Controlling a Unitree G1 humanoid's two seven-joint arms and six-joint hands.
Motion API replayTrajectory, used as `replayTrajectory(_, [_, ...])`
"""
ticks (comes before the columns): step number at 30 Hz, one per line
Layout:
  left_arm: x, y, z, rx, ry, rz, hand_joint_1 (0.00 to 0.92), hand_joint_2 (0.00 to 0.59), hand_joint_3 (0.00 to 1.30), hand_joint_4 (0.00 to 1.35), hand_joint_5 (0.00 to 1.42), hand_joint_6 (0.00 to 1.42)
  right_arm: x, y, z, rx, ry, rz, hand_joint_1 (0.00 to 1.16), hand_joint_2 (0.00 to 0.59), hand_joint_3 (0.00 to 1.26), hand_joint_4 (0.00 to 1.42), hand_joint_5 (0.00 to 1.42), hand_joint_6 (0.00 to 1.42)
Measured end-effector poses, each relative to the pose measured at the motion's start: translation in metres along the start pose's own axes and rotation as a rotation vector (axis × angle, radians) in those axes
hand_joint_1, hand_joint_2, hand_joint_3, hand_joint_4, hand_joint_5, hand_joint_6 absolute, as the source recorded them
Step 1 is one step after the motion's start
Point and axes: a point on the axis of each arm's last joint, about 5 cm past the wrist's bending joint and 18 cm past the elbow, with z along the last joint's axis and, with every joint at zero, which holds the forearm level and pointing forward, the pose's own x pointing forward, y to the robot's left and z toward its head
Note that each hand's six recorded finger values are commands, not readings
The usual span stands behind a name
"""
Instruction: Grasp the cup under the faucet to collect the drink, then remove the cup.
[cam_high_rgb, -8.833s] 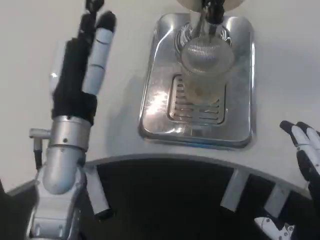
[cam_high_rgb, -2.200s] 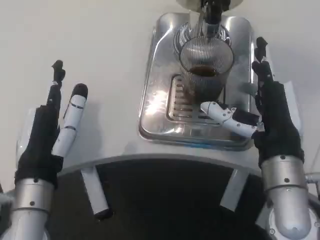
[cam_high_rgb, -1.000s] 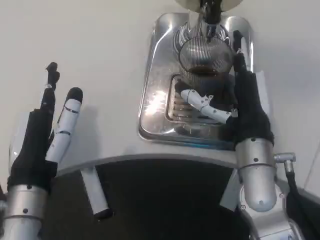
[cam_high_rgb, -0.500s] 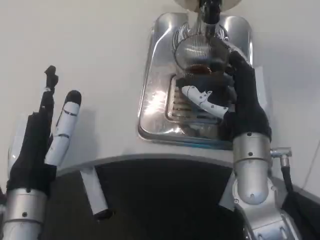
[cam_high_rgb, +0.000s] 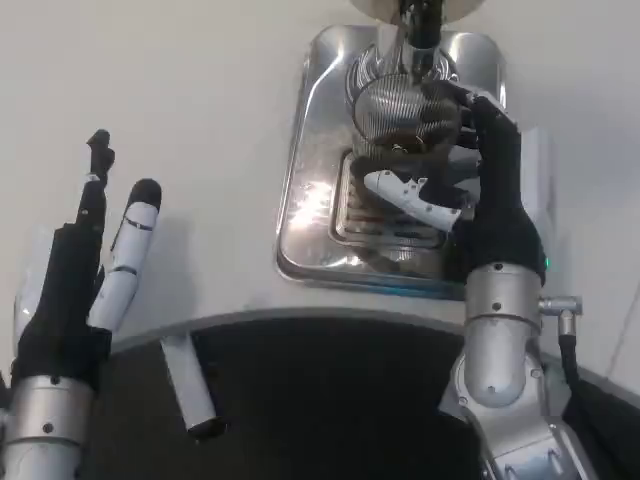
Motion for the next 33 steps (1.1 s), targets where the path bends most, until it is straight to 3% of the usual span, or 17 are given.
replayTrajectory(7, [0.0,0.0,0.0001,0.001,0.0,0.0,0.0,0.273,0.0,0.0,0.0,0.0,-0.001,-0.0018,-0.0002,0.0,-0.004,0.001,1.16,0.451,0.63,0.6,0.69,0.9])
replayTrajectory(18, [0.0,0.002,-0.0007,0.021,0.003,-0.002,0.0,0.25,0.0,0.0,0.0,0.0,-0.021,-0.0219,-0.0003,0.0,0.004,0.053,1.16,0.434,0.64,0.62,0.71,0.91])
replayTrajectory(21, [0.001,0.007,-0.0002,0.088,-0.005,-0.015,0.0,0.238,0.0,0.0,0.0,0.0,-0.024,-0.0262,0.0016,-0.002,0.004,0.069,1.16,0.428,0.65,0.64,0.72,0.92])
replayTrajectory(26, [0.004,0.023,0.0096,0.31,-0.069,-0.084,0.0,0.233,0.0,0.0,0.0,0.0,-0.035,-0.0405,0.0076,0.001,-0.019,0.11,1.16,0.426,0.66,0.66,0.73,0.93])
replayTrajectory(33, [0.004,0.034,0.0163,0.489,-0.101,-0.164,0.0,0.205,0.0,0.0,0.0,0.0,-0.053,-0.0595,0.011,-0.009,-0.019,0.169,1.16,0.426,0.66,0.67,0.74,0.93])
